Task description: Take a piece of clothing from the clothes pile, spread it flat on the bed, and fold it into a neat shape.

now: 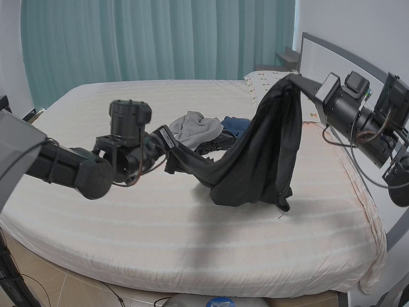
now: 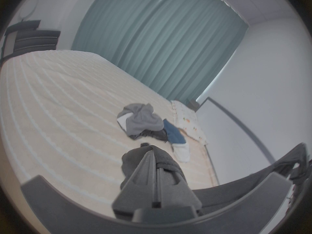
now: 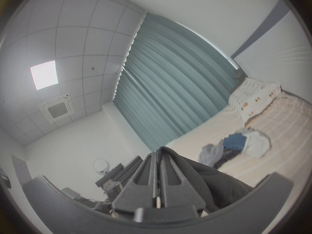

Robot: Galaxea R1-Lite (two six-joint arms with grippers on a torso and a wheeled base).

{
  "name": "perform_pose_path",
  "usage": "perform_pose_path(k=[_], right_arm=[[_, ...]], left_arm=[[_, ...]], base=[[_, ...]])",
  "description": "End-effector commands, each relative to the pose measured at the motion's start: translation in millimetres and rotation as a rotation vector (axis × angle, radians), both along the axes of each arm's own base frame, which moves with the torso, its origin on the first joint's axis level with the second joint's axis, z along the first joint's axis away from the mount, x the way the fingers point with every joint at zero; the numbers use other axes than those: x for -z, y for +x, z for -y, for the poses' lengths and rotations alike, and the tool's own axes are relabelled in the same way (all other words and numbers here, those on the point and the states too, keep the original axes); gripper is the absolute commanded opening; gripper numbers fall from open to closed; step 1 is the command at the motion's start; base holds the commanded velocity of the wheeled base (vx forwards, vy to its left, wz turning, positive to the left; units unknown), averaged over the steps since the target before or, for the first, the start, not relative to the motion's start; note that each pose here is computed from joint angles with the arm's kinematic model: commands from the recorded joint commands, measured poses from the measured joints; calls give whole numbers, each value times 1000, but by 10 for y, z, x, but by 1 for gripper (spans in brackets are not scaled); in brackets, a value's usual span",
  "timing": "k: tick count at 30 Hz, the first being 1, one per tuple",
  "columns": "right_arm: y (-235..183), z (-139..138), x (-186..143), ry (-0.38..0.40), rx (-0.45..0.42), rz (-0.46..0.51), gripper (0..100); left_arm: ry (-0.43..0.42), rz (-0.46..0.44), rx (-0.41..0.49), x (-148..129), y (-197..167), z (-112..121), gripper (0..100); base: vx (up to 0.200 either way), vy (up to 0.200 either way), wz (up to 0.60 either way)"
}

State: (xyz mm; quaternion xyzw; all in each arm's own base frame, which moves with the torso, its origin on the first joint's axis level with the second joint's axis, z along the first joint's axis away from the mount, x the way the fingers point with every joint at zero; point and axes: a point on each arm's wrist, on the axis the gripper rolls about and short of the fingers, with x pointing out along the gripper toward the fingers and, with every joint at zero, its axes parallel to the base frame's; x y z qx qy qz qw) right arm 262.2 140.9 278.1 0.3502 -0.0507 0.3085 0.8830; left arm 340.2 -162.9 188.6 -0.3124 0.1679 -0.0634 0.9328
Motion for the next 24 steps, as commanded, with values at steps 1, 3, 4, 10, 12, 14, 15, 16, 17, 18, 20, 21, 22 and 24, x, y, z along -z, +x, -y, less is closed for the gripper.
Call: perform_pose_path(k=[1, 3, 4, 10, 12, 14, 15, 16, 17, 18, 20, 21, 22, 24], right_arm=[[189, -7, 269, -35, 51, -79, 0], [206, 32, 586, -87, 59, -176, 0], [235, 46, 675, -98, 71, -205, 0], [311, 106, 1015, -127, 107, -322, 0], [278, 120, 1059, -120, 102, -347, 0], [225, 111, 1137, -99, 84, -385, 0], [184, 113, 1185, -97, 76, -399, 0], [154, 122, 1247, -103, 75, -415, 0], [130, 123, 1289, -106, 74, -422, 0], [122, 127, 1310, -106, 77, -422, 0], [126, 131, 1369, -108, 82, -429, 0], [136, 128, 1405, -111, 87, -440, 0], [142, 130, 1413, -112, 90, -441, 0], [162, 142, 1479, -120, 98, -462, 0]], left_arm=[[-65, 32, -55, -332, -265, -334, 0], [-47, -27, -43, -178, -391, -395, 0], [-43, -47, -35, -125, -423, -411, 0], [-13, -137, -9, 140, -663, -487, 0], [-9, -154, -9, 191, -698, -506, 0], [-15, -190, 0, 297, -767, -531, 0], [-20, -208, 11, 345, -806, -545, 0], [-17, -231, 29, 403, -852, -559, 0], [-15, -248, 48, 444, -880, -567, 0], [-16, -258, 57, 465, -898, -572, 0], [-28, -272, 71, 507, -927, -563, 0], [-35, -274, 67, 523, -921, -556, 0], [-37, -276, 65, 529, -920, -556, 0], [-74, -277, 58, 527, -925, -544, 0]], base=[[0, 0, 0], [0, 0, 0], [0, 0, 0], [0, 0, 0], [0, 0, 0], [0, 0, 0], [0, 0, 0], [0, 0, 0], [0, 0, 0], [0, 0, 0], [0, 0, 0], [0, 0, 0], [0, 0, 0], [0, 0, 0]])
